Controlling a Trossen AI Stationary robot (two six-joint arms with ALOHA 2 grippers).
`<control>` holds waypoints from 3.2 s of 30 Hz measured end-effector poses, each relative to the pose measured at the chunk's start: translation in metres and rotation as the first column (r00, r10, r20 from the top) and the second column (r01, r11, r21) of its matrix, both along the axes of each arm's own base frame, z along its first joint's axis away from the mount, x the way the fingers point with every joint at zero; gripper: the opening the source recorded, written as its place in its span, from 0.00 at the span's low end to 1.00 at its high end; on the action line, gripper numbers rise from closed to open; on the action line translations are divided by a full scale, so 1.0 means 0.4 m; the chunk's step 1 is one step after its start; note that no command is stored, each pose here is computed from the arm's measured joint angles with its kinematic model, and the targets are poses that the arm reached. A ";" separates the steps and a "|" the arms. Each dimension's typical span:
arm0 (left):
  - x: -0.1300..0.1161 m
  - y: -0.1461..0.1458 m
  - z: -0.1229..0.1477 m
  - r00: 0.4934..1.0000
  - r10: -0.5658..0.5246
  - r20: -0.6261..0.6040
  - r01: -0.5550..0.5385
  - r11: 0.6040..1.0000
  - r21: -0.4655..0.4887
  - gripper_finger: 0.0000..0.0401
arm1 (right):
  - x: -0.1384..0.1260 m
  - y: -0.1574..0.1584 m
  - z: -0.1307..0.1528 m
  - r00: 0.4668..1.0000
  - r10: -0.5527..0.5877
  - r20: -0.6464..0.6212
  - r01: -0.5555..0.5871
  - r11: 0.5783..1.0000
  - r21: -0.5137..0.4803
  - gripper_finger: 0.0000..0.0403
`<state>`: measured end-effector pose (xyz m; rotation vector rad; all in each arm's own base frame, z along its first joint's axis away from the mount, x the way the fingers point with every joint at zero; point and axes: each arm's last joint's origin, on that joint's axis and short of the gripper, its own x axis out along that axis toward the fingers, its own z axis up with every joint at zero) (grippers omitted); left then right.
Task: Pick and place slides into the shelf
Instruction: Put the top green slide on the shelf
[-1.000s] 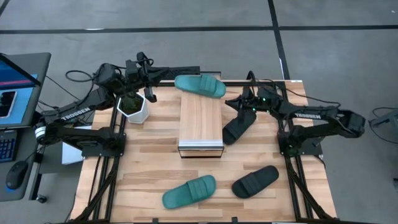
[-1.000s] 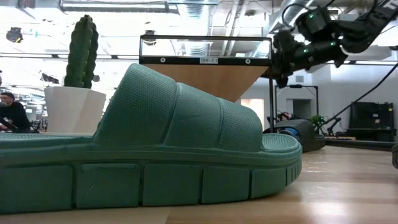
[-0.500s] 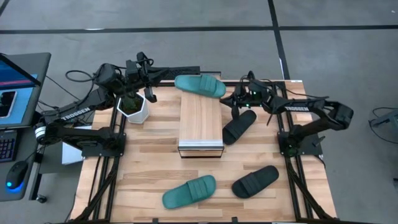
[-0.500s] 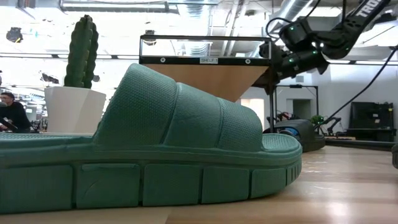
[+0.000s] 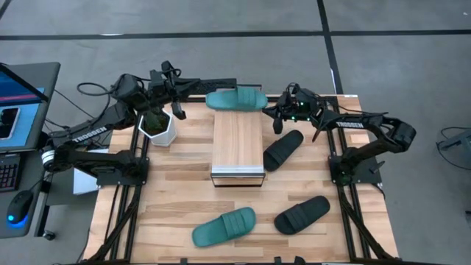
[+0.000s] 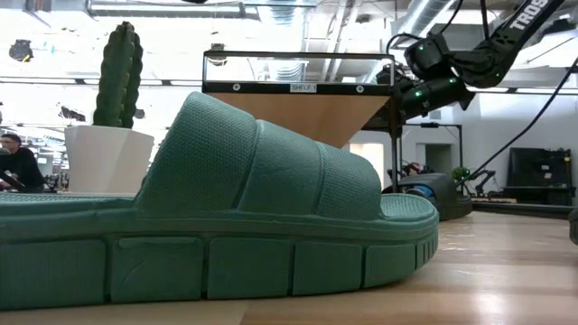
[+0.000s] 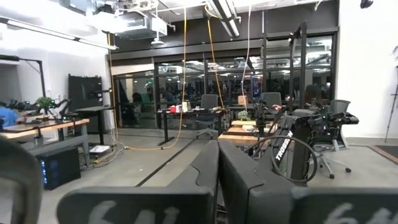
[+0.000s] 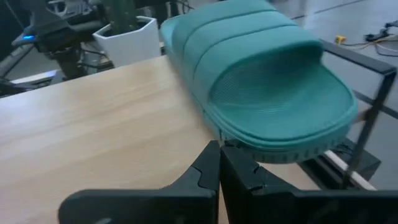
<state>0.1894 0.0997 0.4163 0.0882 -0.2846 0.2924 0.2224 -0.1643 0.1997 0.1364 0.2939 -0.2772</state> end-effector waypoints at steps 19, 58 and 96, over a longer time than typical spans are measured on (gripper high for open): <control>-0.003 0.015 -0.020 0.997 0.012 -0.078 -0.016 0.999 -0.040 0.00 | -0.025 -0.013 0.032 0.999 -0.031 0.038 0.033 0.998 -0.051 0.00; 0.127 0.108 -0.396 0.709 -0.073 -0.702 -0.194 0.936 -0.294 0.00 | -0.210 0.088 0.213 0.984 -0.128 0.122 0.148 0.973 -0.176 0.00; 0.107 0.141 -0.392 0.631 0.159 -0.759 -0.340 0.937 -0.086 0.00 | -0.210 0.088 0.211 0.985 -0.128 0.114 0.146 0.974 -0.175 0.00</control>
